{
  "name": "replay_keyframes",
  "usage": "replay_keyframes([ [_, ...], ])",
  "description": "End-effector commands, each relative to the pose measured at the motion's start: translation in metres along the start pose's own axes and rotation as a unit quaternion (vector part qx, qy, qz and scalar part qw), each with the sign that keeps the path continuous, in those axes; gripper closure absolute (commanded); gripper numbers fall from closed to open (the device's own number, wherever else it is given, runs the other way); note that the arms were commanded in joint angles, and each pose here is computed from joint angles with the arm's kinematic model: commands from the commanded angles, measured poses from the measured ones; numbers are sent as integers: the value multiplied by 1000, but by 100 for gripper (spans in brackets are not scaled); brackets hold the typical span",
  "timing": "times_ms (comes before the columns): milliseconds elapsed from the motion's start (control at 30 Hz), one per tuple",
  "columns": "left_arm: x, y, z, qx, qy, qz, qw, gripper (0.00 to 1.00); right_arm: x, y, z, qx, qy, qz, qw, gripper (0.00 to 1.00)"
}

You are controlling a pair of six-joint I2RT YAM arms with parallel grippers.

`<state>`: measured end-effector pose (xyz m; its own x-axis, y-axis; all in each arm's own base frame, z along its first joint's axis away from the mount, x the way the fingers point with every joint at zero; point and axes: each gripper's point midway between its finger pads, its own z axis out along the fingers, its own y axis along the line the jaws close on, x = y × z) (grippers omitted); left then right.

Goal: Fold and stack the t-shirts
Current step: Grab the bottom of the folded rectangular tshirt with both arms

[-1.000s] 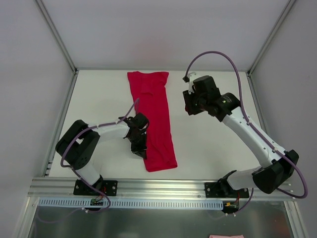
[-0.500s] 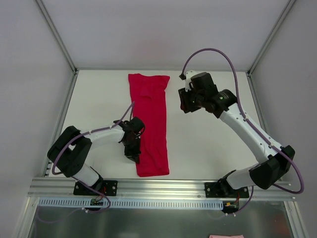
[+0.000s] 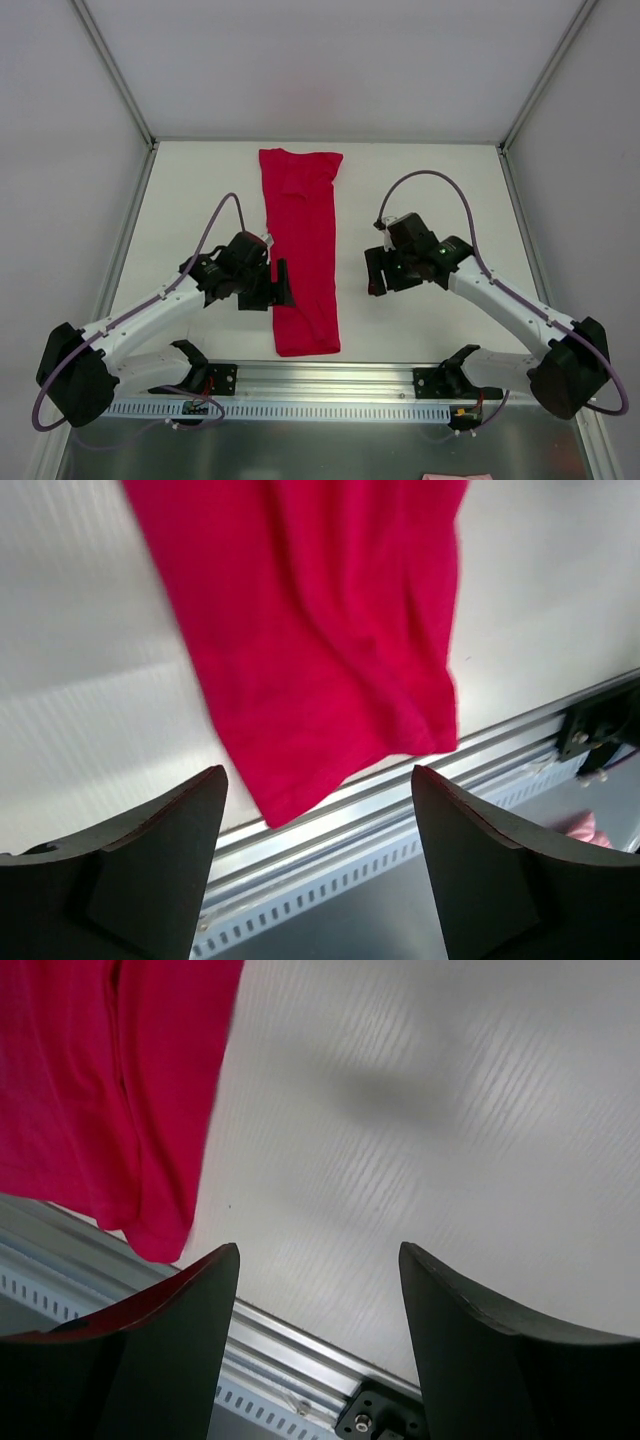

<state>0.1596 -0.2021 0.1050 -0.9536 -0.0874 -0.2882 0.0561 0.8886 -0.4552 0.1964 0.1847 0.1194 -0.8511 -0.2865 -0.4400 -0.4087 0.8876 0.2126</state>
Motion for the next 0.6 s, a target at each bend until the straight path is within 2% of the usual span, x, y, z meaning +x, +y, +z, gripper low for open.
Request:
replay_keyframes([
  [0, 29, 11, 4, 9, 40, -5, 999, 25, 25, 6, -2, -17, 11, 44, 999, 31],
  [167, 55, 21, 14, 26, 71, -24, 997, 35, 47, 10, 10, -32, 32, 68, 997, 32],
  [333, 68, 36, 24, 29, 59, -38, 997, 35, 56, 19, 25, -37, 48, 76, 995, 34],
  [567, 69, 38, 36, 48, 42, -51, 997, 36, 49, 46, 42, -64, 50, 76, 994, 34],
])
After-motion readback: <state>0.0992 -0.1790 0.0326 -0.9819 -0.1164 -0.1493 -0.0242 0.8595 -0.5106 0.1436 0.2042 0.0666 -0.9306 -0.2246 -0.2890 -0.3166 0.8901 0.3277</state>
